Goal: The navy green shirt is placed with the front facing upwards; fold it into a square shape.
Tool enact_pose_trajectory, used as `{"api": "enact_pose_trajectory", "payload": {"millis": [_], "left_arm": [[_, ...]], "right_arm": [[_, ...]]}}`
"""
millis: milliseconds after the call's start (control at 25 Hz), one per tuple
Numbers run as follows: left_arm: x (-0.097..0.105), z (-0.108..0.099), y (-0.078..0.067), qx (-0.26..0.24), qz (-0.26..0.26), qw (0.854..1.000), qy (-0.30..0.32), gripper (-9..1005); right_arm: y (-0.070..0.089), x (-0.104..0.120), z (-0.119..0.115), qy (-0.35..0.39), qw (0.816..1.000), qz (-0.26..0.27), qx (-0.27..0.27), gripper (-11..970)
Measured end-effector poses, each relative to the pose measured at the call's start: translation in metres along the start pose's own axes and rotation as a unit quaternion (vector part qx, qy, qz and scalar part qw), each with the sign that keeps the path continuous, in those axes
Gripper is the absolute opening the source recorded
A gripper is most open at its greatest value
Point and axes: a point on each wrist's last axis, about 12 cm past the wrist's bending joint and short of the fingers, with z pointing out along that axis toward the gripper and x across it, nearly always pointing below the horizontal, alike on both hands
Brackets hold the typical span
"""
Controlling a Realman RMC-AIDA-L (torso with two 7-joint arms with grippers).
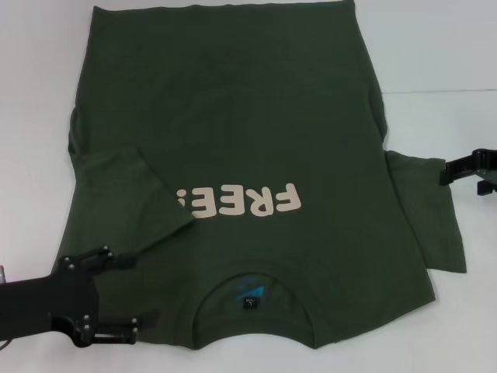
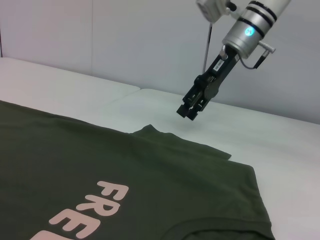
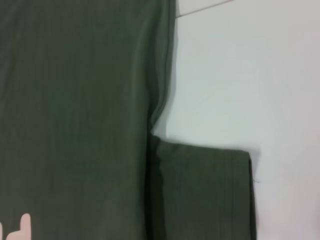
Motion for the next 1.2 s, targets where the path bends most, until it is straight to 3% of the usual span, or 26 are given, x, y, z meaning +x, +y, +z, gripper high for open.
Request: {"api": "enact_pose_trajectory", "payload": {"millis": [320,1200], "left_arm": [[0.001,0.001,0.0,-0.003,-0.001,1.0,0.002,960],[0.0,0.0,0.002,-0.007,0.001,1.0,0.001,959]], "right_arm": [[-0.001,0.005,0.02,-0.011,1.0,0.006,0.01,795],[0.011,0.013,0.039,-0.014,1.0,-0.011,0.013,794]]}}
